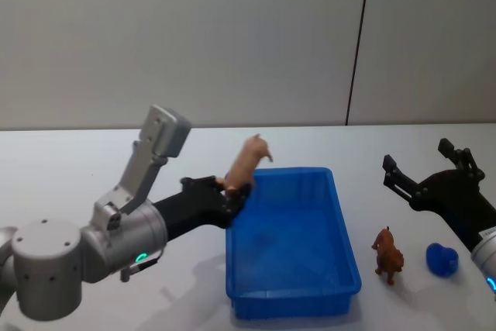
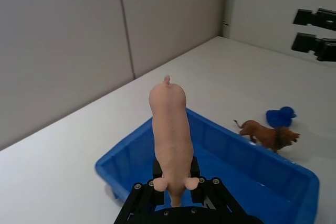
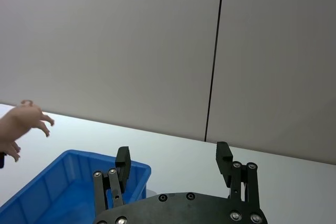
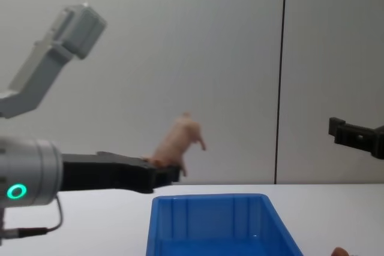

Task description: Pick up the two dolls from the table and place them into the box.

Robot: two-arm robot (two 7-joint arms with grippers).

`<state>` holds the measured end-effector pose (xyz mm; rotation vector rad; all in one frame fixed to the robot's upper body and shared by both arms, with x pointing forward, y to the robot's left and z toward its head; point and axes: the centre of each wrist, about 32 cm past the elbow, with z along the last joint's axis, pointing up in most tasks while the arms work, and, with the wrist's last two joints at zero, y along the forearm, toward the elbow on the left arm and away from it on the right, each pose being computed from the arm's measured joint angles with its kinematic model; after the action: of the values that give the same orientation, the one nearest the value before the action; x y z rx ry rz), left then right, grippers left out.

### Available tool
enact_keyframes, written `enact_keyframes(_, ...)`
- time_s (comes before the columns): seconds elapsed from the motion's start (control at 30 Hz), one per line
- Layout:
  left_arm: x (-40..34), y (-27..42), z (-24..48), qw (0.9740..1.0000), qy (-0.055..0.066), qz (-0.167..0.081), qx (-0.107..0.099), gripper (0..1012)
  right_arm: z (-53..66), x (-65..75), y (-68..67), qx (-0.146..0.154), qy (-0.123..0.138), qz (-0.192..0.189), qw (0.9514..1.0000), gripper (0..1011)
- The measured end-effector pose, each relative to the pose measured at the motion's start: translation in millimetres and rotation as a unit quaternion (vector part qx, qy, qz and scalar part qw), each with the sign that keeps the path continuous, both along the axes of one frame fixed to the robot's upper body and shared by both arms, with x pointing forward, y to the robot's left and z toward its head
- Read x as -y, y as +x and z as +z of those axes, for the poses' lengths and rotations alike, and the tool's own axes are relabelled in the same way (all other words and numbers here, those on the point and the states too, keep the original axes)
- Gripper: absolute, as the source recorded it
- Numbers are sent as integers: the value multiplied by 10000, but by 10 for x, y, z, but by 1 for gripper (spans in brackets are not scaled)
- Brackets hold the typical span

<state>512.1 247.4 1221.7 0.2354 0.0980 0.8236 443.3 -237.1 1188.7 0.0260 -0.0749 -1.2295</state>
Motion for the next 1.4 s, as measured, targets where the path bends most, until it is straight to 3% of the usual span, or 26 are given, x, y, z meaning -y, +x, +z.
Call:
enact_keyframes(0.3,118,226,2,9975,-5,-666,-240,283,0,0,0,0,0,0,10000,1001)
enact_keyframes(0.43,197,368,-8,9940,-5,-1023,-390,376,0,0,0,0,0,0,10000,1001)
enact_keyframes(0.5,245,442,-16,9919,-3,-1180,-468,492,0,0,0,0,0,0,10000,1001)
enact_keyframes(0.73,344,588,-25,9862,15,-1529,-628,713,0,0,0,0,0,0,10000,1001)
enact_keyframes(0.87,364,620,-19,9851,27,-1592,-649,798,0,0,0,0,0,0,10000,1001)
enact_keyframes(1.0,367,622,-5,9857,39,-1572,-606,921,0,0,0,0,0,0,10000,1001)
enact_keyframes(1.1,358,602,14,9874,65,-1494,-512,1000,0,0,0,0,0,0,10000,1001)
enact_keyframes(1.4,297,490,93,9944,117,-1044,-100,1001,0,0,0,0,0,0,10000,1001)
